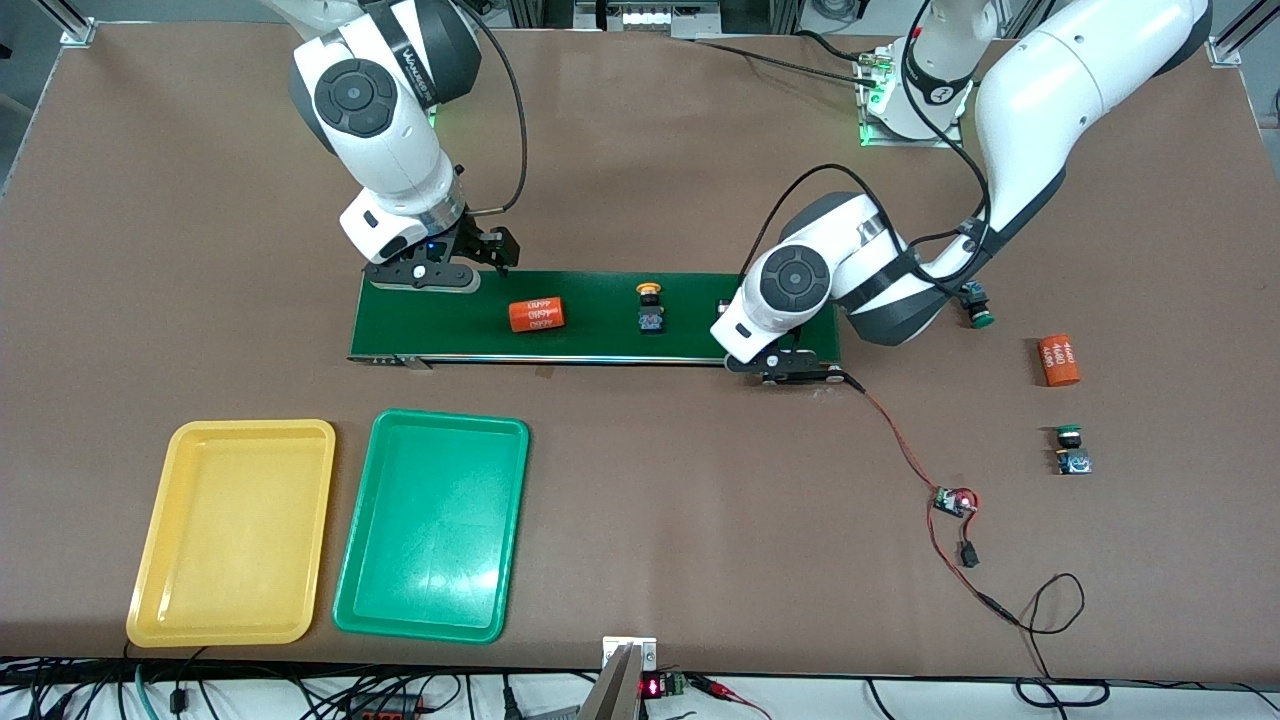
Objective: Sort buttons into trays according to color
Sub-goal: 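Place the button on the belt while the right gripper reaches the belt, then grasp a belt button with the right gripper while the left grasps a cylinder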
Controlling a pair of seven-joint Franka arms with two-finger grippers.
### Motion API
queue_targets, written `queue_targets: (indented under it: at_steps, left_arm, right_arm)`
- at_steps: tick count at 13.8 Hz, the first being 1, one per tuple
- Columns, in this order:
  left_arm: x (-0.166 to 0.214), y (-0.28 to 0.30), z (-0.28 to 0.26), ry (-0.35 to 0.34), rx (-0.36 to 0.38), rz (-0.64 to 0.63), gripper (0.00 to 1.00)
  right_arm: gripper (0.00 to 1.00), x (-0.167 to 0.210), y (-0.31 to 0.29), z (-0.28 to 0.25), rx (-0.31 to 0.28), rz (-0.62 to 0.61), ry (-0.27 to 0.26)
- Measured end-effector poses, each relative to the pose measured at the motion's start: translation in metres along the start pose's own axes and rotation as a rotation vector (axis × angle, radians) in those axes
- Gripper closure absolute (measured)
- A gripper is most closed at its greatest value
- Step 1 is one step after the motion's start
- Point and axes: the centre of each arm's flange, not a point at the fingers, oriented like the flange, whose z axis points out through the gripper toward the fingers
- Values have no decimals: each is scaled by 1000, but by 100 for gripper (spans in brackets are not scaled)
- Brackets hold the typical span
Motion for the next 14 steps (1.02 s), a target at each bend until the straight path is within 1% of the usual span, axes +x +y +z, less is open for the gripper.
queue_targets:
  at_steps: [2, 3, 4, 6, 8, 10, 12, 14]
  left_arm:
    - [14, -12, 9, -1, -18, -28, 44]
    - [19, -17, 9, -1, -25, -40, 32]
    - [22, -20, 6, 4, -31, -48, 23]
    - [31, -26, -8, 25, -48, -67, 1]
    - [48, -43, -30, 55, -74, -108, 0]
    - [71, -73, -54, 83, -98, -169, 0]
    - [94, -120, -64, 84, -97, -241, 0]
    - [118, -179, -55, 77, -72, -258, 0]
  right_arm:
    - [0, 0, 0, 0, 0, -1, 1]
    - [0, 0, -1, 1, -1, 0, 1]
    - [0, -1, -3, 2, -2, 3, 2]
    - [0, -5, -13, 7, -14, 16, 16]
    - [0, -14, -30, 18, -31, 26, 26]
    - [0, -25, -46, 29, -39, 20, 17]
    - [0, -33, -58, 35, -40, 25, 14]
    - [0, -38, -71, 36, -19, 37, 47]
